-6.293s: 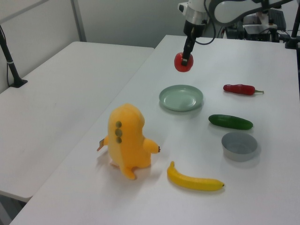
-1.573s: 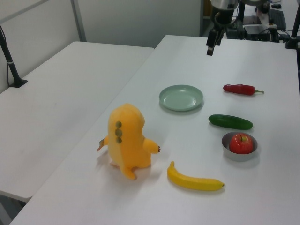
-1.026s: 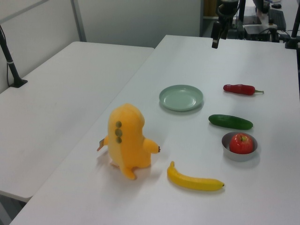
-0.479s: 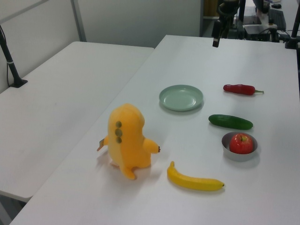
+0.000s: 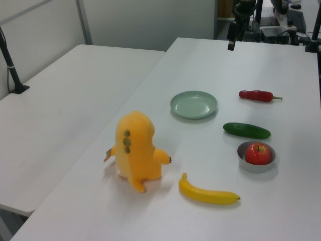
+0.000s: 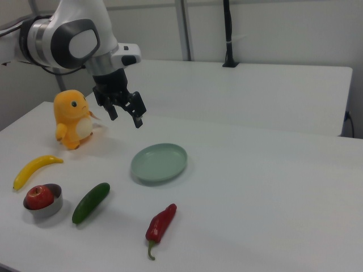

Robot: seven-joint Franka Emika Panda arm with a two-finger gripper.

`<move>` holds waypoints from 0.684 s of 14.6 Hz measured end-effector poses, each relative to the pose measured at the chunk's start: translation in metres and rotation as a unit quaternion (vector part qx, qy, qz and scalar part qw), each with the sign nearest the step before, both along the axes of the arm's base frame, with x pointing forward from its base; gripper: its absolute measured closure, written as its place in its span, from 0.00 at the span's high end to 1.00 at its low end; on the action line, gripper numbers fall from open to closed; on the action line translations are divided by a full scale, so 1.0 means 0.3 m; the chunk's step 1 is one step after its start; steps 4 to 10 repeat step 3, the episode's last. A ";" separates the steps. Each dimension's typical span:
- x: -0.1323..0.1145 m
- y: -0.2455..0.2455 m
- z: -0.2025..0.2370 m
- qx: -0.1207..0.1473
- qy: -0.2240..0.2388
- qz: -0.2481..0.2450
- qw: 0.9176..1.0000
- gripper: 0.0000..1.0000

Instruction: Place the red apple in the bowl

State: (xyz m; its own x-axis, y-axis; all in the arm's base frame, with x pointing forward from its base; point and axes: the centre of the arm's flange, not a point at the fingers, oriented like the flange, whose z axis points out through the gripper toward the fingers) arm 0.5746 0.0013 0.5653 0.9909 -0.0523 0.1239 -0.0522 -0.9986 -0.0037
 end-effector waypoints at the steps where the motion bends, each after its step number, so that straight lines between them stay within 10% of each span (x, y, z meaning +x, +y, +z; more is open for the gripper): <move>1: 0.000 0.001 0.000 0.000 0.000 0.002 1.000 1.00; 10: 0.000 0.002 -0.001 -0.001 0.000 0.008 1.000 1.00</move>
